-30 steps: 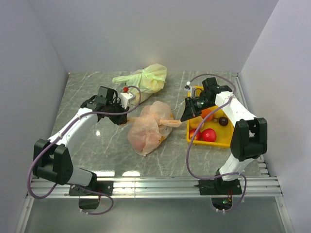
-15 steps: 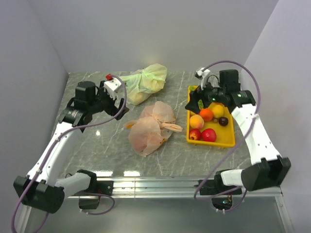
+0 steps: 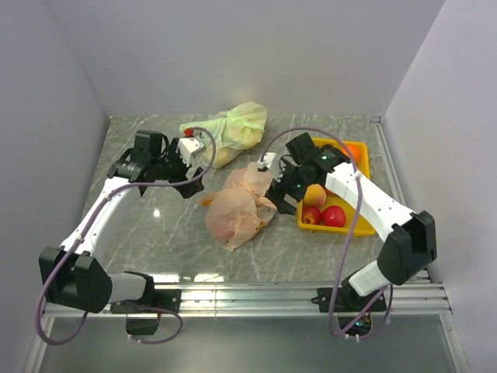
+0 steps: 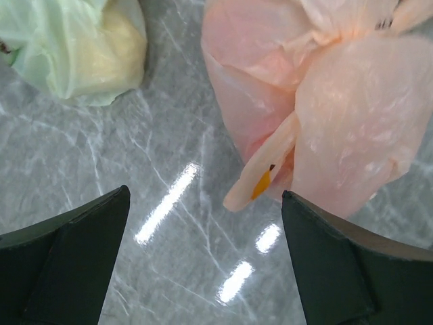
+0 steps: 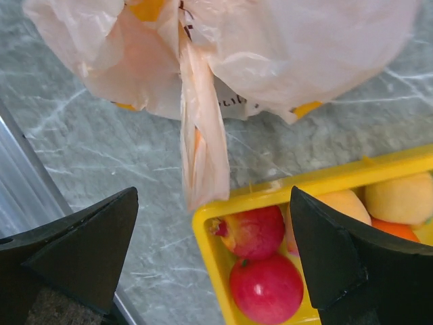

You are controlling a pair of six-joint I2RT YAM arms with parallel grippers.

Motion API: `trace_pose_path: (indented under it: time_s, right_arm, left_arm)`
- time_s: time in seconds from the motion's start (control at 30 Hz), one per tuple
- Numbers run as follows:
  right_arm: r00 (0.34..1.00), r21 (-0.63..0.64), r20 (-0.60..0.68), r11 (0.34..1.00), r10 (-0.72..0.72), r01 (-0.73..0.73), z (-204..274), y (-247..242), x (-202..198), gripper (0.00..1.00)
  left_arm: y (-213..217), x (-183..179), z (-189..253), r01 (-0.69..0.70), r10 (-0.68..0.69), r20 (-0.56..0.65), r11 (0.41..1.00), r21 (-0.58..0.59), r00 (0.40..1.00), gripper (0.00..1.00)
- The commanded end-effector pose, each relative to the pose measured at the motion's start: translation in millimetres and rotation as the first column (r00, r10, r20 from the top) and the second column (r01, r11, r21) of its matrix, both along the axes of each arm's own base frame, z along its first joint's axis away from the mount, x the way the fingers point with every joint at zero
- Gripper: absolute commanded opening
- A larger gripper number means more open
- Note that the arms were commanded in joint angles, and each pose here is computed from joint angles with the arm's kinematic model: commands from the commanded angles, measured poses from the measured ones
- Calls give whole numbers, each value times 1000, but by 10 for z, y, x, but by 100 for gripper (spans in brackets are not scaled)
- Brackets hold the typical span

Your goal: Place the fake fruits into the plastic bag and tie a complex knot

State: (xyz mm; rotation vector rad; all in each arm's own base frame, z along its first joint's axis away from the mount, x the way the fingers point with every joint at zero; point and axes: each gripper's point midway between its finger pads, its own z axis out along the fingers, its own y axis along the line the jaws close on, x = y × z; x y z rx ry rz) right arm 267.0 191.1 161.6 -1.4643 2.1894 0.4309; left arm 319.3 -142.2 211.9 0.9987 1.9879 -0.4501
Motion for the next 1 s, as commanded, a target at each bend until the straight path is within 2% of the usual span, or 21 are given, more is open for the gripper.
trace_pose_path:
  time_s: [0.0,0.2,0.3,0.4,0.53,0.6,0.7,0.8,0.83,0.87,0.9,0.93,0.97]
  right_arm:
    - [999,-73,48,997,-14,17,-114,27,124,99]
    - [1000,-126,16,992,-10,12,-427,65,132,89]
    - [1000,-135,-2,991,-1,1,-541,84,113,82]
    - [1000,-135,-11,991,-16,14,-622,84,109,78]
    - [998,-124,-14,991,-58,56,-686,116,149,68]
    - [997,-115,-13,991,-73,71,-691,137,170,64]
    - [995,-99,-10,990,-104,103,-717,162,195,52]
    - [988,-66,-18,986,-153,152,-731,217,232,32]
    - [986,-59,-23,985,-164,162,-736,226,236,13]
    - [984,-55,-29,984,-174,172,-746,240,234,5]
    - [982,-51,-29,981,-189,187,-750,242,241,1]
    - [974,-37,-34,974,-225,224,-758,254,256,0]
    - [968,-26,-29,968,-251,250,-738,243,278,0]
  left_arm:
    - [-22,-158,-206,147,-147,4,988,55,989,99]
    - [-15,-136,-539,266,-280,73,951,159,957,98]
    - [-47,-71,-681,322,-338,49,926,196,940,96]
    - [-95,63,-797,326,-340,37,922,208,940,95]
    - [-200,203,-1006,324,-336,16,918,228,942,92]
    - [-274,267,-1034,322,-338,40,920,223,940,92]
    - [-392,315,-1077,314,-330,55,929,196,942,90]
    - [-491,322,-1115,278,-285,42,951,134,958,76]
    - [-527,394,-1076,254,-263,72,960,114,962,60]
    - [-525,388,-1106,229,-235,60,969,96,970,49]
    - [-542,377,-1109,193,-195,29,979,59,980,40]
    - [-549,359,-1133,177,-177,4,983,42,984,16]
    - [-538,341,-1158,156,-155,-21,987,34,988,3]
